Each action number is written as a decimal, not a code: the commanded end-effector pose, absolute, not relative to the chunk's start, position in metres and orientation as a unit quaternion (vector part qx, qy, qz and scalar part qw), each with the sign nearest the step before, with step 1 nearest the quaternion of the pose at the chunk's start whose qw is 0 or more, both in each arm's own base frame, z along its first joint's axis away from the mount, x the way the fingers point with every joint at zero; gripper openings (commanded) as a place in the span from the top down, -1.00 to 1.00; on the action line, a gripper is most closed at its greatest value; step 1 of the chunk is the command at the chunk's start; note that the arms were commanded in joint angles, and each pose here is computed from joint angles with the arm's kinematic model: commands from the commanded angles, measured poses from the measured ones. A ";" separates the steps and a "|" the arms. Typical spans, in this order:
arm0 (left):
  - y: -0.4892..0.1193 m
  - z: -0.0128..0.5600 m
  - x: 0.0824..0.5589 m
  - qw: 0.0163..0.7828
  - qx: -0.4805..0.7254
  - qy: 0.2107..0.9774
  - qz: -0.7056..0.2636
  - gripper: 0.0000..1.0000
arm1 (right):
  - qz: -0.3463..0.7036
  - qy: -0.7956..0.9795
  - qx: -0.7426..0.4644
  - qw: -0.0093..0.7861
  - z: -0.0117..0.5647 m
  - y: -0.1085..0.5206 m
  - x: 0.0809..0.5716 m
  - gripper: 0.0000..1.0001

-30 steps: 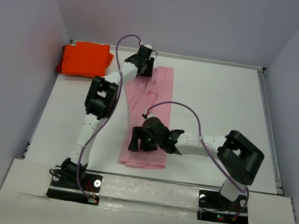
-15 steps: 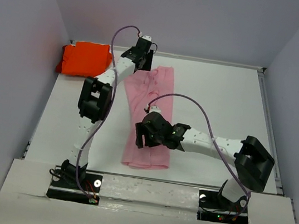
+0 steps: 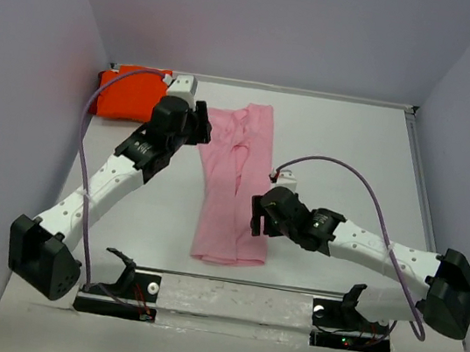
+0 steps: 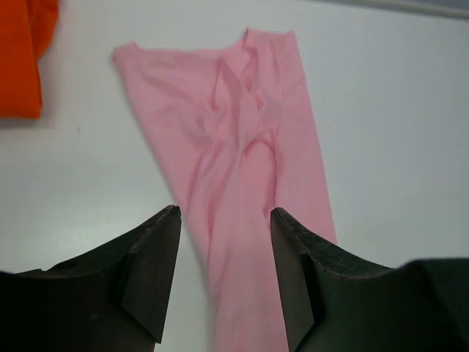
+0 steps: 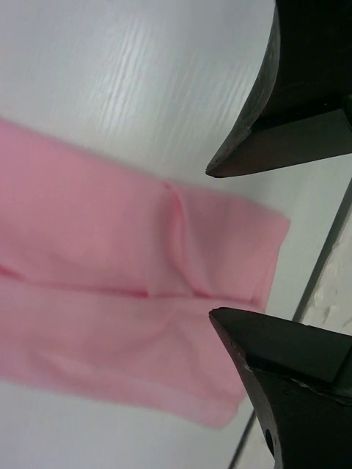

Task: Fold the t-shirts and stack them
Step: Grab the bottom of the folded rectangular tshirt with both arms

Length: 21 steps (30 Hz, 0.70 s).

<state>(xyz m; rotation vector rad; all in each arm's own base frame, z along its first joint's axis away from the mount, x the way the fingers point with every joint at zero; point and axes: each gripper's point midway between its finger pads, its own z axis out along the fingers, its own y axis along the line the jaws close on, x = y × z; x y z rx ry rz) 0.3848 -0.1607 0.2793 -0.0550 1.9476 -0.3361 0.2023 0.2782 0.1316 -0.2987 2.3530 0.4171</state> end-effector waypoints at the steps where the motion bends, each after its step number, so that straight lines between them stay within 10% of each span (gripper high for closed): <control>1: -0.173 0.222 0.342 0.500 -0.039 0.843 -0.196 -0.23 | 0.109 0.930 -0.057 0.346 0.099 0.225 0.201 -0.54; 21: -0.195 0.121 0.193 0.375 -0.054 0.887 -0.264 -0.18 | 0.131 0.948 -0.011 0.291 0.039 0.225 0.185 -0.53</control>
